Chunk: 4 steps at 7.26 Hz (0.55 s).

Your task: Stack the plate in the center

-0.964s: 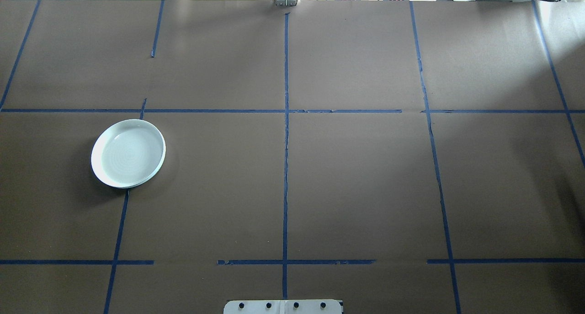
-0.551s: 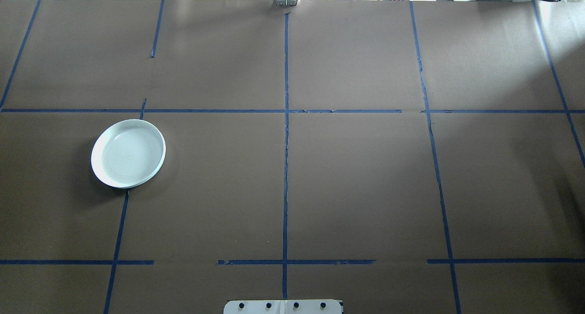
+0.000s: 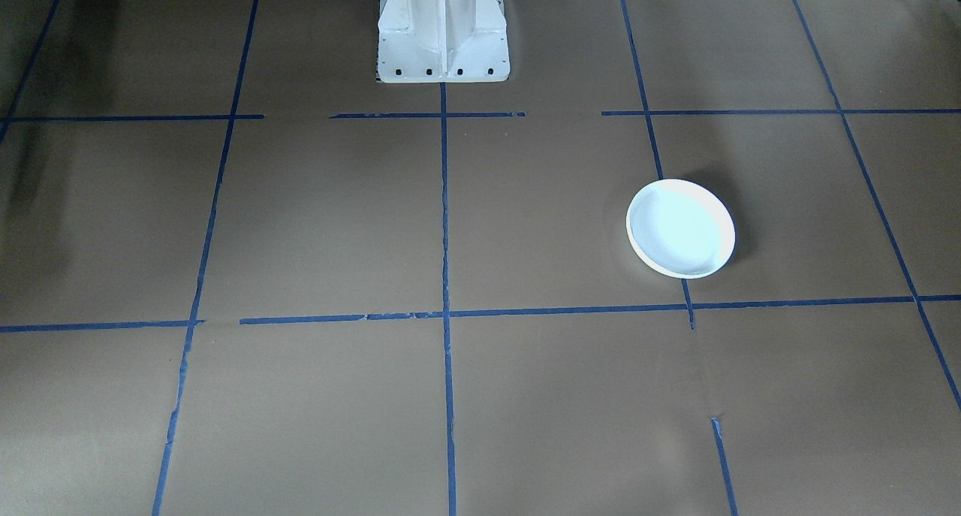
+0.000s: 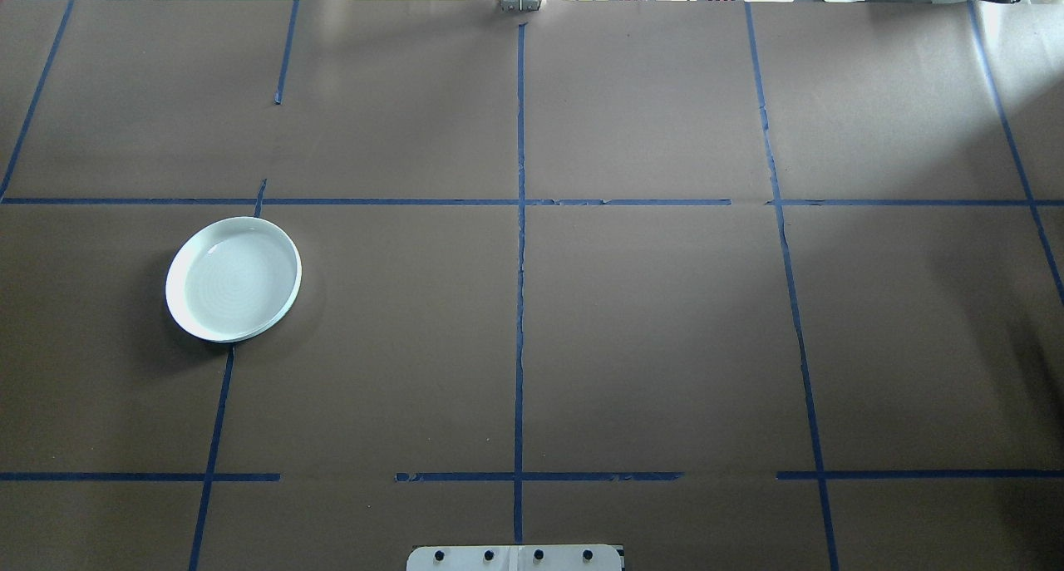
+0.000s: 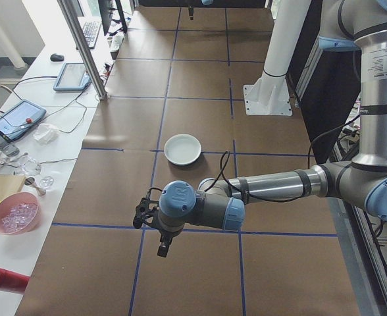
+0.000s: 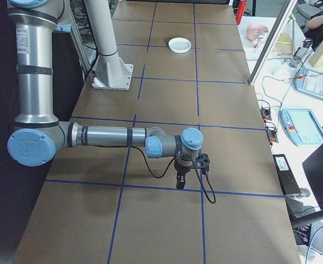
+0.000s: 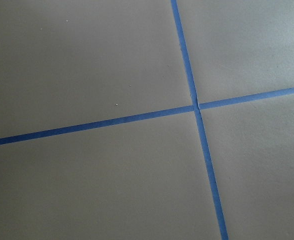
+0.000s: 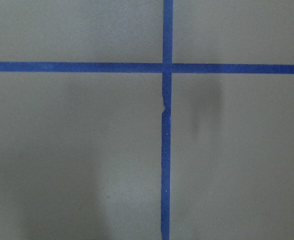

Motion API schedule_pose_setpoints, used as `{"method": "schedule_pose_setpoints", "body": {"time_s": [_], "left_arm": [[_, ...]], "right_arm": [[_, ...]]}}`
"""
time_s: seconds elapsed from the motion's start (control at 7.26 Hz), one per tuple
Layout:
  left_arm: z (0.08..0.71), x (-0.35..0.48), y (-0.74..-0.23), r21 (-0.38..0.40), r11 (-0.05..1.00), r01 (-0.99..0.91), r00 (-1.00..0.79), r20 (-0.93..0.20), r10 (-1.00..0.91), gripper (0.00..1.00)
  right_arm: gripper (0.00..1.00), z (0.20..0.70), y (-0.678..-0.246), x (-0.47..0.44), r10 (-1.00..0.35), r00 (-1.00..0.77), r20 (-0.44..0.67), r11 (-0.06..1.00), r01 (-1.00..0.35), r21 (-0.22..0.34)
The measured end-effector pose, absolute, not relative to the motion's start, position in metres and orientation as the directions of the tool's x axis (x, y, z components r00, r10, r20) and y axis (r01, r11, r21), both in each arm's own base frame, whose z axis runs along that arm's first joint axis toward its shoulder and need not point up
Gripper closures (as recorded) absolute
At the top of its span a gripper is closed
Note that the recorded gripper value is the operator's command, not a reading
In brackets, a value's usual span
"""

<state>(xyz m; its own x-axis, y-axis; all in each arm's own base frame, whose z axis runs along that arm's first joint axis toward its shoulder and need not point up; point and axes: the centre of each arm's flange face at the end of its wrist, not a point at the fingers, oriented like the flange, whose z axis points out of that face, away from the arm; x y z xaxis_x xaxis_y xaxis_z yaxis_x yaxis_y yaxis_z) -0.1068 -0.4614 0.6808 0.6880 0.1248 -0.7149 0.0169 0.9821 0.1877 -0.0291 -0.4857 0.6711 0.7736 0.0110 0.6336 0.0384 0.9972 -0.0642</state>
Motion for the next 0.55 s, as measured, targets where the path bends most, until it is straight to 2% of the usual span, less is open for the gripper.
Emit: {"method": "schedule_pose_setpoints", "body": {"time_s": [0.14, 0.55], "left_arm": [[0.670, -0.108, -0.473, 0.160, 0.987, 0.016, 0.686, -0.720, 0.105, 0.00], [0.647, -0.109, -0.482, 0.154, 0.988, 0.014, 0.686, -0.720, 0.103, 0.00]], "right_arm": [[0.00, 0.671, -0.486, -0.029, 0.011, 0.774, 0.634, 0.997, 0.038, -0.064], [0.00, 0.671, -0.486, -0.029, 0.011, 0.774, 0.634, 0.997, 0.038, -0.064]]}}
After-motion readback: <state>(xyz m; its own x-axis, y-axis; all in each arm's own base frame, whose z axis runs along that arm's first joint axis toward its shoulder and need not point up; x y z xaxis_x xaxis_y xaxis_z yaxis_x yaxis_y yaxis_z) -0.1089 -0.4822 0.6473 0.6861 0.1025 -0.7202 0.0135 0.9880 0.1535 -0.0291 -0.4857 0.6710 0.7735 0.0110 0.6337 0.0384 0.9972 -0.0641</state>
